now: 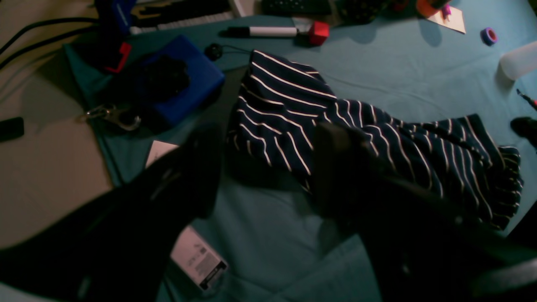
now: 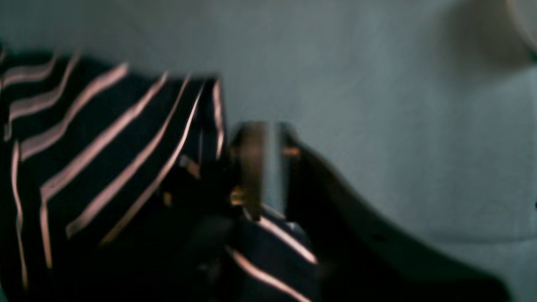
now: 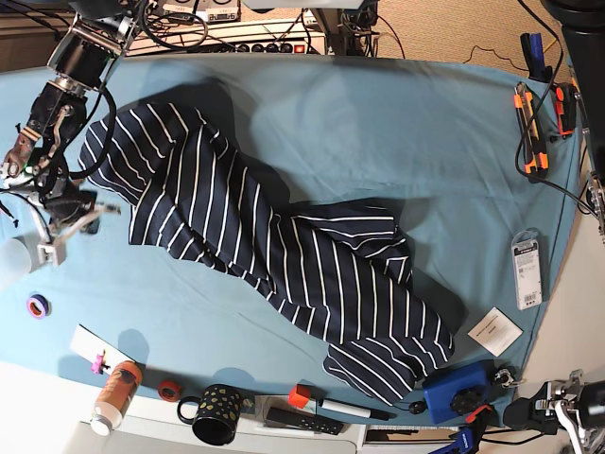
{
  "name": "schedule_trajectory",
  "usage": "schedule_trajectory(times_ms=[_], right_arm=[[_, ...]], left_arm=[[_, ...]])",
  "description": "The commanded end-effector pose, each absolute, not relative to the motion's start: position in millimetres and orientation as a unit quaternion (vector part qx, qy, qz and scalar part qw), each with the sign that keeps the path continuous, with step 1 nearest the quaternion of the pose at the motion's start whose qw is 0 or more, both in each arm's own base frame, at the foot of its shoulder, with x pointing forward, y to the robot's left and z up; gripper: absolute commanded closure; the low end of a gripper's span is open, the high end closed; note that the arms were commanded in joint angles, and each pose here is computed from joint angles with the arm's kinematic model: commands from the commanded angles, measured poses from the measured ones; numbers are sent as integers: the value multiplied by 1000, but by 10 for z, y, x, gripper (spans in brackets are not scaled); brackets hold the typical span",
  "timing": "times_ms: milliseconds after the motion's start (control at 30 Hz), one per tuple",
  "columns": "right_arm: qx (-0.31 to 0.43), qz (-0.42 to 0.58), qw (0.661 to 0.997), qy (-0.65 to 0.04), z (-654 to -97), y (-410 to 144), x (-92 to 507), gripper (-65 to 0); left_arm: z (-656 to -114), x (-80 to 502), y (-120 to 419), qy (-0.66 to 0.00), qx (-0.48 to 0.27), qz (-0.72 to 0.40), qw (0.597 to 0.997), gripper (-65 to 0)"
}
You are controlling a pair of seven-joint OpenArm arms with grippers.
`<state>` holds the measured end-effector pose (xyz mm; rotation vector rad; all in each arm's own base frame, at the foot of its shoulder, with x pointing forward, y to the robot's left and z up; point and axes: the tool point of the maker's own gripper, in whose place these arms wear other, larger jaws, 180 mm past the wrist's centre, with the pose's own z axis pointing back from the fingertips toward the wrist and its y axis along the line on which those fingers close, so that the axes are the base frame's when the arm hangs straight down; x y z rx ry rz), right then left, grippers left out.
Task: Layout the t-shirt on the table in an organized manner, then fold the t-shirt properly
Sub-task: 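Regrasp the shirt edge with the right gripper and drag it along the table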
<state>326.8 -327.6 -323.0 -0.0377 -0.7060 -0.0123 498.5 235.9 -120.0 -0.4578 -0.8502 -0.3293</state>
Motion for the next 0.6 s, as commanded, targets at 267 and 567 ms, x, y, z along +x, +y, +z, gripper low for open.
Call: schedule_trajectory(times_ms=[267,567], right_arm=[[-2,-29,936,-350,-3144,-3289,3256,-215],[93,-60,899,-423,-3079,-2988,3404,-215]], left_arm=[[-888,5037,2371,-443,-221,-161,854,-350],[-894,5045,2331,-442,-224,-163,853,-350]])
